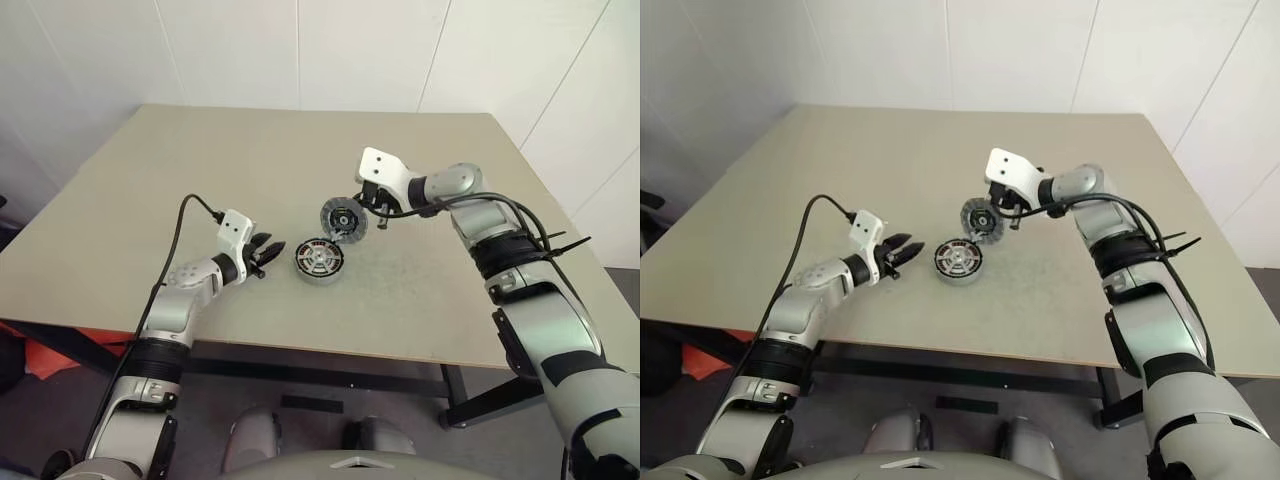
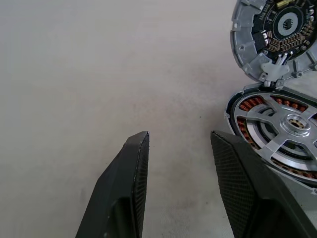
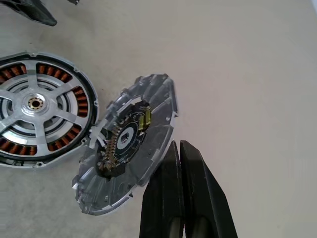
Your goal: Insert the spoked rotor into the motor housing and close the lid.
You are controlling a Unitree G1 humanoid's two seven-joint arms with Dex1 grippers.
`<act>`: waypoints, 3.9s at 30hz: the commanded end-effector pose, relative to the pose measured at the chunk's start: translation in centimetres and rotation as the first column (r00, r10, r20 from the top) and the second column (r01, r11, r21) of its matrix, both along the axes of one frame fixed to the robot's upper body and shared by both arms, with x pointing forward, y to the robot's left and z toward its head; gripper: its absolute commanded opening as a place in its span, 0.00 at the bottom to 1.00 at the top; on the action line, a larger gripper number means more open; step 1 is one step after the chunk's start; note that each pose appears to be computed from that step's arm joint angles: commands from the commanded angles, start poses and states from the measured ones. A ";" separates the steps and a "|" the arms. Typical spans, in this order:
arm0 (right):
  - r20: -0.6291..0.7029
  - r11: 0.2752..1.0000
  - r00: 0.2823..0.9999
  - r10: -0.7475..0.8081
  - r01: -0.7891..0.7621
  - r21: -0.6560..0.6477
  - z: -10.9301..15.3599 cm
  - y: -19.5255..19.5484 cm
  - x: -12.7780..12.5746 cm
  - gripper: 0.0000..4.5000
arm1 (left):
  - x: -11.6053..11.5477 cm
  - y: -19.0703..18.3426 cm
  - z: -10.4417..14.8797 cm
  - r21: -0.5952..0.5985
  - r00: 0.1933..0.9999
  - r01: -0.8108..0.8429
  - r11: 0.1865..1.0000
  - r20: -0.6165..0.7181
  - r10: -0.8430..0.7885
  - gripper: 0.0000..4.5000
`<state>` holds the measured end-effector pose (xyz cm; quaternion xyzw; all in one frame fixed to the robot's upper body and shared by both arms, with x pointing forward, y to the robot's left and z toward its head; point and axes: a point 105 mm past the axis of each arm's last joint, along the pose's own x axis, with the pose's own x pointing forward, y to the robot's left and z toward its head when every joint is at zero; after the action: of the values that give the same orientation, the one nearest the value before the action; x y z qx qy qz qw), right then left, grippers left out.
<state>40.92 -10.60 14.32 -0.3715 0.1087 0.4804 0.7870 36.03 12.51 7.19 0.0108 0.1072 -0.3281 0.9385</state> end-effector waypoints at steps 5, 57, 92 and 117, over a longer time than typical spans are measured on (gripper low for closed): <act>0.030 0.997 0.999 0.027 -0.029 0.069 1.4 1.7 -1.2 0.01 | 0.6 0.2 2.2 -0.016 0.998 0.000 1.000 0.068 0.001 0.46; -0.309 0.841 0.949 -0.063 0.217 0.496 -2.8 5.7 -3.7 0.01 | 2.4 2.2 4.1 -0.004 0.993 -0.052 0.999 0.105 0.052 0.46; -0.186 0.898 0.982 0.043 0.044 0.439 -5.9 4.9 -5.0 0.99 | 2.1 2.6 4.6 -0.025 0.994 -0.029 0.999 0.106 0.032 0.46; -0.226 0.904 0.973 0.050 0.052 0.423 -7.2 5.0 -5.8 0.65 | 2.3 2.9 4.4 -0.009 0.993 -0.052 0.999 0.108 0.052 0.46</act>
<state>34.85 -5.47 7.09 -0.1258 0.0901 0.5360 0.8299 37.98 15.17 10.03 0.0131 0.0814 -0.3045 0.9490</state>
